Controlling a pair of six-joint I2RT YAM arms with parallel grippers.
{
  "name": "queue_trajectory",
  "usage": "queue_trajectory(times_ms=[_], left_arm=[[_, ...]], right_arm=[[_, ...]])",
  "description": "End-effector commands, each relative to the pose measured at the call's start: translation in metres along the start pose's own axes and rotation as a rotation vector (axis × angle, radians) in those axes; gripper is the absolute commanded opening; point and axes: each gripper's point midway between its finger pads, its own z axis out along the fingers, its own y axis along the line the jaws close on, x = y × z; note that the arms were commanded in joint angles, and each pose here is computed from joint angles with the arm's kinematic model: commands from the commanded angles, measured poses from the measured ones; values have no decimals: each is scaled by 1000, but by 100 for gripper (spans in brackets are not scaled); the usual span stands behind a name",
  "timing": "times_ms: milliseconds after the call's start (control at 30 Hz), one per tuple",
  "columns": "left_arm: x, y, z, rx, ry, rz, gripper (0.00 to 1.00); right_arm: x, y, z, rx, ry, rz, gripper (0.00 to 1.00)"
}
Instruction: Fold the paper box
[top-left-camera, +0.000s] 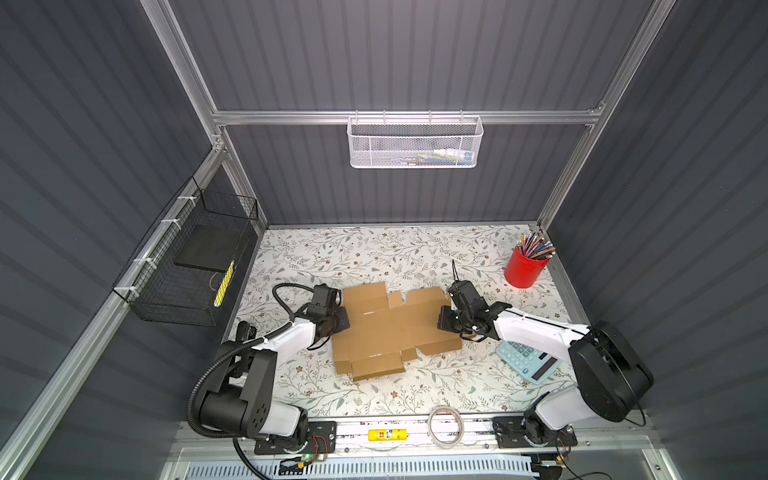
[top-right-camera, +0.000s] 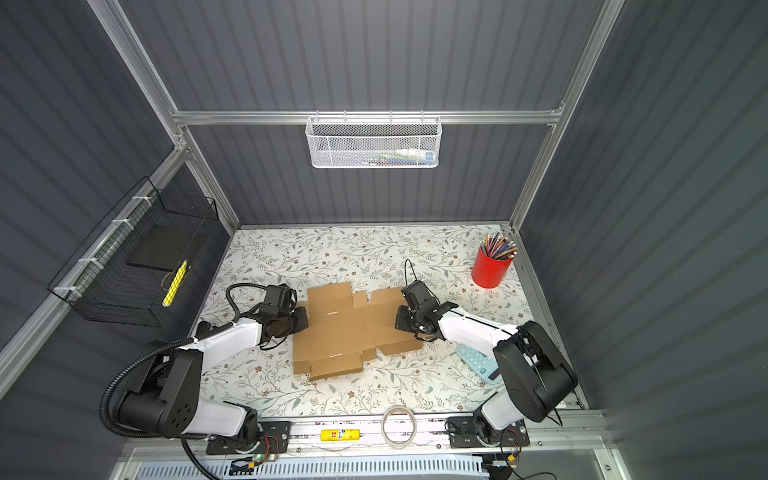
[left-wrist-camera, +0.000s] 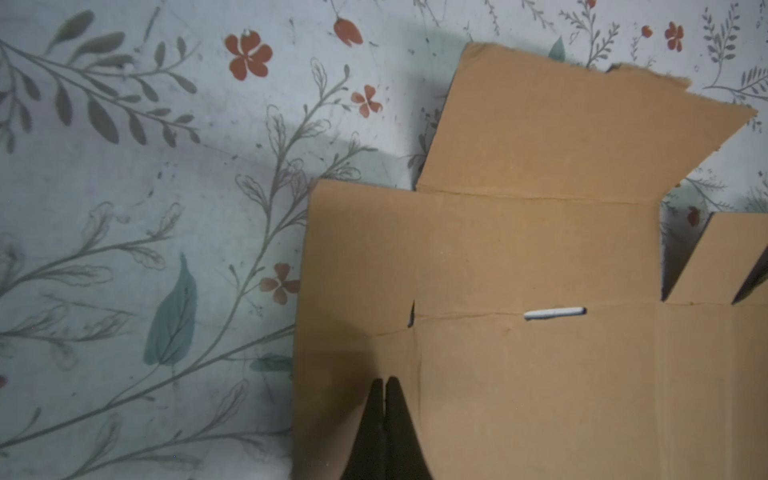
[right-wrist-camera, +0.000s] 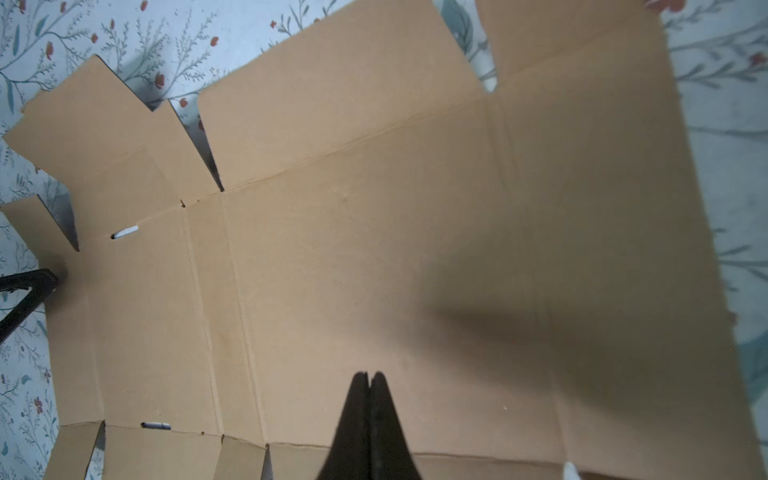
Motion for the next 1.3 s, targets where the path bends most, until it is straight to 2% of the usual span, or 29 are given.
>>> queue_trajectory(times_ms=[0,833,1267], left_arm=[[5,3,2,-13,9,-16,0],[34,14,4,-44,68,-73,0],[54,3,-4,-52,54,-94,0]], right_arm=[[-7,11,3,-24,-2,1,0],[-23,4,32,32,57,-21,0],[-36,-7,56,59,102,-20,0]])
